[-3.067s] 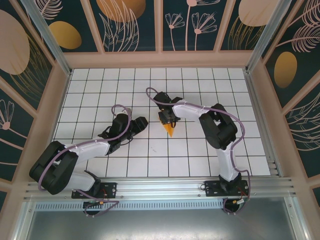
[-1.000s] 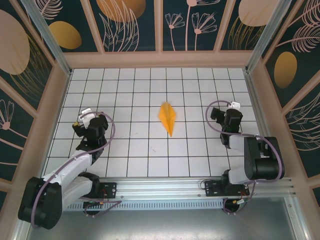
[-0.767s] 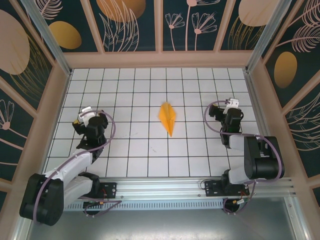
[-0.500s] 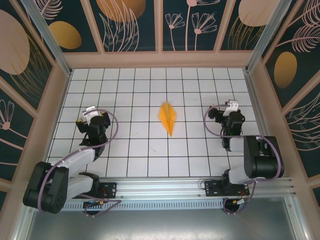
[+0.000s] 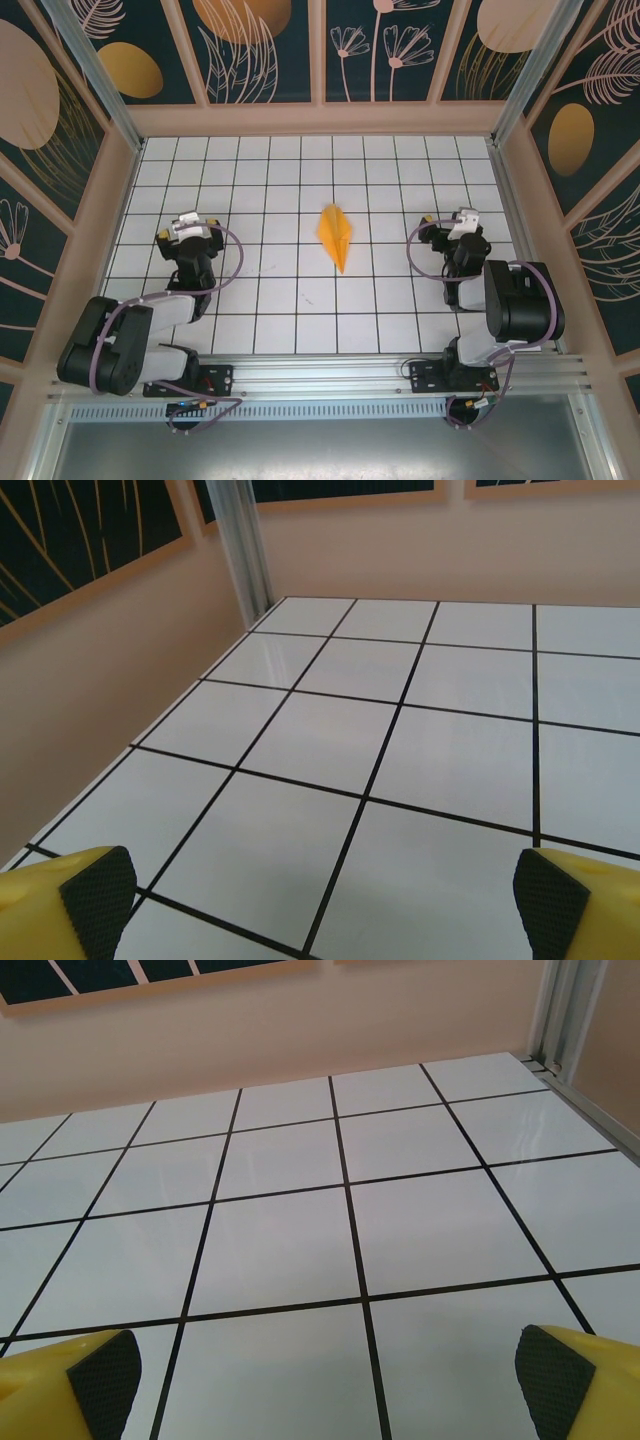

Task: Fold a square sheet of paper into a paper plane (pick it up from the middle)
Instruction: Reset both arms

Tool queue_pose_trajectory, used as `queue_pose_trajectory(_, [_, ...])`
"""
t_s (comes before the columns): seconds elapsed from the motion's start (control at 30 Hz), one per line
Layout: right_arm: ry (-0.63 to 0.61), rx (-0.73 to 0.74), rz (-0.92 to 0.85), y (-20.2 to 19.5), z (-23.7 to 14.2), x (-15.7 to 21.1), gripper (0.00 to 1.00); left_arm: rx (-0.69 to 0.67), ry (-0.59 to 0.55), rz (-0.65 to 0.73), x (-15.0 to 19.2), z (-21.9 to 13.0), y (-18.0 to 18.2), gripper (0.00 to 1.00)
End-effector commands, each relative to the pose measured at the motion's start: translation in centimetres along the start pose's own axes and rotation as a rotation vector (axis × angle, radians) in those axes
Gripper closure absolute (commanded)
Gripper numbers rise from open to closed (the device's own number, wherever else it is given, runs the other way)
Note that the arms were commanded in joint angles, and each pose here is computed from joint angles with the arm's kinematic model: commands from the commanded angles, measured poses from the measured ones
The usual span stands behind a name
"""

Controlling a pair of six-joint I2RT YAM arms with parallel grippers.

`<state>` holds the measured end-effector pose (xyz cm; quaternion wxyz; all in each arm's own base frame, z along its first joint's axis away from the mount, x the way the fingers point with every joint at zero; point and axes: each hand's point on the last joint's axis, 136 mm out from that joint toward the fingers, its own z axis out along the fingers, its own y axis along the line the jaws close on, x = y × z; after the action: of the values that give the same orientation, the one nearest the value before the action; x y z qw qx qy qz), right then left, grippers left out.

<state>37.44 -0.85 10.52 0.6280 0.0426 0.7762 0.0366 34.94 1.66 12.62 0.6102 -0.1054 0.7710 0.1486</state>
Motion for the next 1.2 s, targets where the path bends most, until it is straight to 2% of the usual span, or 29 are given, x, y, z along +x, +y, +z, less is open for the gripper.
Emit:
queue_pose_trajectory(0.0, [-0.062, -0.011, -0.003, 0.4, 0.0, -1.6, 0.01, 0.056, -0.103, 0.000, -2.7, 0.7, -1.1, 0.02])
queue_pose_trajectory(0.13, [-0.062, -0.010, -0.002, 0.3, 0.0, -1.5, 0.01, 0.136, -0.167, -0.009, -3.3, 1.2, -2.1, 0.02])
queue_pose_trajectory(0.2, [-0.063, -0.011, -0.002, 0.3, 0.0, -1.6, 0.01, 0.120, -0.142, -0.032, -3.0, 1.9, -1.5, 0.02])
queue_pose_trajectory(0.5, [-0.062, -0.012, -0.002, 0.4, 0.0, -1.6, 0.01, 0.178, -0.185, -0.125, -1.8, 1.2, 0.0, 0.02])
queue_pose_trajectory(0.53, [-0.062, -0.011, -0.002, 0.3, 0.0, -1.6, 0.01, 0.167, -0.223, -0.143, -2.7, 1.1, 0.3, 0.01])
queue_pose_trajectory(0.57, [-0.062, -0.011, -0.003, 0.3, 0.0, -1.6, 0.01, 0.145, -0.167, -0.143, -1.9, 1.7, 0.5, 0.02])
queue_pose_trajectory(0.73, [-0.062, -0.011, -0.002, 0.3, 0.0, -1.5, 0.01, 0.073, -0.182, -0.191, -2.0, 1.9, 2.1, 0.01])
queue_pose_trajectory(1.17, [-0.062, -0.011, -0.002, 0.3, 0.0, -1.6, 0.01, 0.108, -0.190, -0.172, -2.1, 1.6, 1.6, 0.01])
